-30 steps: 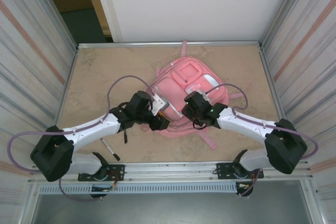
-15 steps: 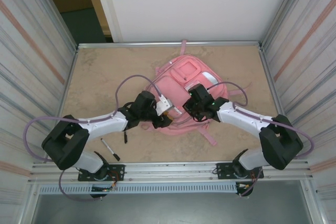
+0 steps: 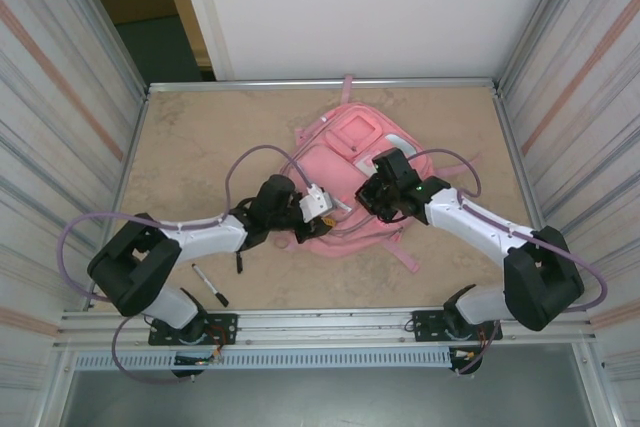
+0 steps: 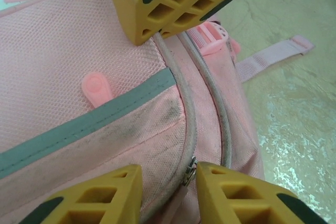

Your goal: Pack books, pencil case, and school supplies into a backpack

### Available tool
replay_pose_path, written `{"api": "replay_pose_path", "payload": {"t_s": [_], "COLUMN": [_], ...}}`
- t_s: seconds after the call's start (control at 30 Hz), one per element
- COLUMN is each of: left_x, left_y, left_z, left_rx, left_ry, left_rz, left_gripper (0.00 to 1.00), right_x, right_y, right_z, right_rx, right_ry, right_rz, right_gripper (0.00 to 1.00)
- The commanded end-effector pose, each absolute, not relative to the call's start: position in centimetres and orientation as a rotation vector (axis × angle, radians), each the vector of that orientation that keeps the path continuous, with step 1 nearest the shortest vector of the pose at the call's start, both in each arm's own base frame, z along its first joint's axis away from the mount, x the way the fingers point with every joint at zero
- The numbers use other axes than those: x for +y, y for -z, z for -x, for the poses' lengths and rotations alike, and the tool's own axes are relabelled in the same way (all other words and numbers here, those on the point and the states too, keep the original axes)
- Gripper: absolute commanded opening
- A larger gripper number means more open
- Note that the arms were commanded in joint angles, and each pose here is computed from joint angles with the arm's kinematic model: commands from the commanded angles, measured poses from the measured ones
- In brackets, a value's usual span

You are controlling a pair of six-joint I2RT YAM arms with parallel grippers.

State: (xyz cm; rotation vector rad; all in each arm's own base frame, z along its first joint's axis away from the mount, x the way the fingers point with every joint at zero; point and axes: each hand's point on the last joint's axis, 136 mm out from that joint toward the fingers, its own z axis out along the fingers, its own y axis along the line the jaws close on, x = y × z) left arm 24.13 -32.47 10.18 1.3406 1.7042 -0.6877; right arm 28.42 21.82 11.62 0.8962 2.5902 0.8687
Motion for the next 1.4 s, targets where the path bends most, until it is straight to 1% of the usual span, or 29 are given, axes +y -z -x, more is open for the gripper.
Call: {"api": "replay_pose_path", "payload": {"t_s": [0.0,0.13,0.27,0.4,0.57,0.73,1.0,1.23,1.37], "left_x": [-32.2,-31.2,-30.1,-29.3,-29.8,-31.2,-30.2,-29.5,-30.0], "left_y": [-10.0,-10.1,-10.2,-9.9,-10.8,-12.0,-14.8,-14.8,-12.9], "left_z": [-22.3,-21.8,-21.9,-21.9,-23.3,-24.0,-22.8,-23.1,-23.7], "left_rx": [1.595,1.568,1.584,1.603,1.589,1.558,1.481,1.523,1.597], "left_ry": [0.687,0.643,0.607,0.578,0.544,0.594,0.655,0.66,0.668], "left_rz": [-1.399,-1.4,-1.327,-1.307,-1.262,-1.237,-1.168,-1.166,-1.188], "left_gripper": [0.3,0.3,0.29,0.28,0.36,0.38,0.42,0.43,0.42], "right_x": [23.0,22.5,22.4,22.3,23.6,24.4,23.9,24.3,24.7], "right_y": [-16.7,-17.4,-17.9,-17.7,-17.6,-17.4,-17.3,-17.3,-17.3], "right_z": [-30.2,-30.5,-30.8,-31.1,-30.8,-30.8,-30.3,-30.6,-30.7], "right_rx": [2.477,2.467,2.469,2.47,2.5,2.52,2.552,2.563,2.565], "right_ry": [-1.059,-1.057,-1.079,-1.073,-1.136,-1.162,-1.114,-1.142,-1.158], "right_rz": [-0.818,-0.809,-0.806,-0.812,-0.777,-0.76,-0.687,-0.67,-0.665], "right_gripper": [0.0,0.0,0.0,0.0,0.0,0.0,0.0,0.0,0.0]}}
